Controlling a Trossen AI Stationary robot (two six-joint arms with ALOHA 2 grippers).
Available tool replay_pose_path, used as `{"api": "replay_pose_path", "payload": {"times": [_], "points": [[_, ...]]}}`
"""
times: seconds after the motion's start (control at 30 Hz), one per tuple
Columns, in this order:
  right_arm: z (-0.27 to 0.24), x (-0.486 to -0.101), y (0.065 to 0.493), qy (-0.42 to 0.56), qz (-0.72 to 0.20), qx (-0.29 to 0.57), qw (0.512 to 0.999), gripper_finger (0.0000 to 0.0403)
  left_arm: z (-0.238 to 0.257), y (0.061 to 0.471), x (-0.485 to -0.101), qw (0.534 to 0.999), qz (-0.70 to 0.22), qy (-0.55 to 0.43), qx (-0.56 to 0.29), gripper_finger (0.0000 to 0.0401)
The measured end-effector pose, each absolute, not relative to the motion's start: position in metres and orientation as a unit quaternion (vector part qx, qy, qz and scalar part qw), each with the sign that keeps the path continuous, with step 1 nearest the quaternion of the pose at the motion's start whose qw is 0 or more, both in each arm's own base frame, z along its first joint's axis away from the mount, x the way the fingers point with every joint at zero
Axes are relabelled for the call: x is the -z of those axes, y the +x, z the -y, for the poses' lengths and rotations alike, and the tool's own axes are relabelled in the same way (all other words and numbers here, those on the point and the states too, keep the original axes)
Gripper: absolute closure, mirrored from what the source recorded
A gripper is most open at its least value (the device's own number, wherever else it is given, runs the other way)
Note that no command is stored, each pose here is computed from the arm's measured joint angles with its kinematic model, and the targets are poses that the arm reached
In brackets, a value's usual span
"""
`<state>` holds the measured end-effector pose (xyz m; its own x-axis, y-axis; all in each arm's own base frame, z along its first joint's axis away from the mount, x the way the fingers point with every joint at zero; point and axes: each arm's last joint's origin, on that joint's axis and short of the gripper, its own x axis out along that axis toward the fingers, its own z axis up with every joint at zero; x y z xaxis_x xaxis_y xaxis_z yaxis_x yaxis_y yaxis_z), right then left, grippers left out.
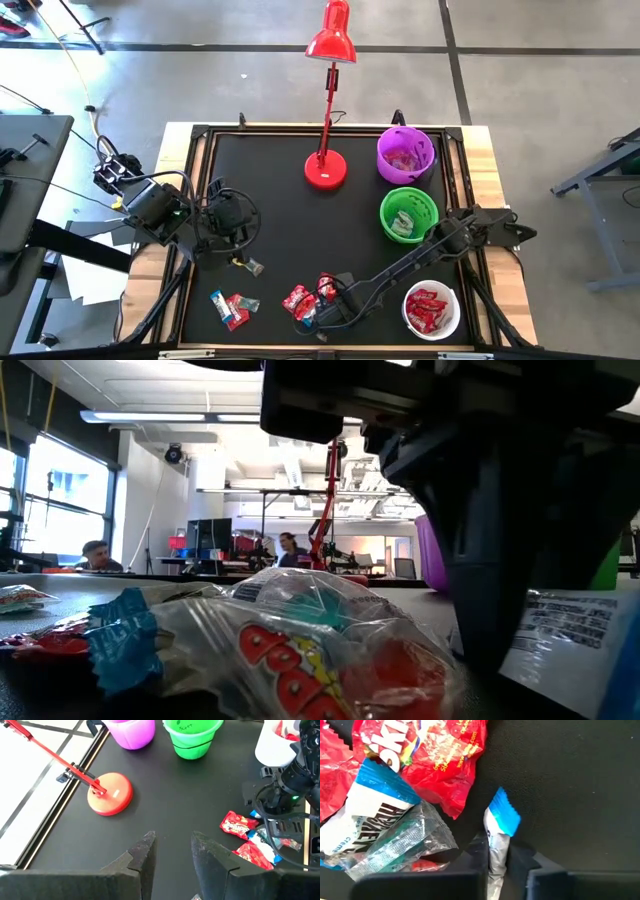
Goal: Organize candy in baskets
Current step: Put the white chocolate bar into the green bucket
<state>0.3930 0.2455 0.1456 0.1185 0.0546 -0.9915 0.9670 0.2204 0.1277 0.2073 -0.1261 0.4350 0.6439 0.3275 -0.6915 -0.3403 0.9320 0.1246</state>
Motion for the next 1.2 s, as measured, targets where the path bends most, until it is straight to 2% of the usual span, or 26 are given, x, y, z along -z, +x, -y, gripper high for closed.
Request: {"api": "replay_pose_path", "payload": {"times": [0.07, 0.23, 0.47, 0.63, 0.77, 0.9, 1.2], "points": [[-0.246, -0.146, 0.393, 0.48, -0.531, 0.398, 0.573, 0.0391, 0.126, 0.207, -0.435, 0.907, -0.38, -0.009, -0.184, 0.0293], [-0.246, -0.154, 0.394, 0.466, -0.542, 0.396, 0.576, 0.0369, 0.126, 0.207, -0.435, 0.907, -0.38, -0.009, -0.184, 0.0293], [-0.234, -0.205, 0.395, 0.4, -0.559, 0.403, 0.604, 0.0379, 0.125, 0.208, -0.436, 0.908, -0.37, -0.003, -0.194, 0.0293], [-0.217, -0.254, 0.393, 0.358, -0.534, 0.424, 0.638, 0.0378, 0.125, 0.208, -0.436, 0.909, -0.365, 0.0, -0.199, 0.0293], [-0.201, -0.28, 0.398, 0.356, -0.486, 0.386, 0.698, 0.0373, 0.125, 0.208, -0.436, 0.909, -0.365, 0.0, -0.2, 0.0293], [-0.185, -0.289, 0.395, 0.336, -0.495, 0.402, 0.694, 0.0372, 0.125, 0.208, -0.436, 0.909, -0.365, 0.001, -0.2, 0.0293], [-0.154, -0.295, 0.406, 0.295, -0.519, 0.371, 0.711, 0.0371, 0.125, 0.208, -0.436, 0.909, -0.365, 0.005, -0.2, 0.0293]]}}
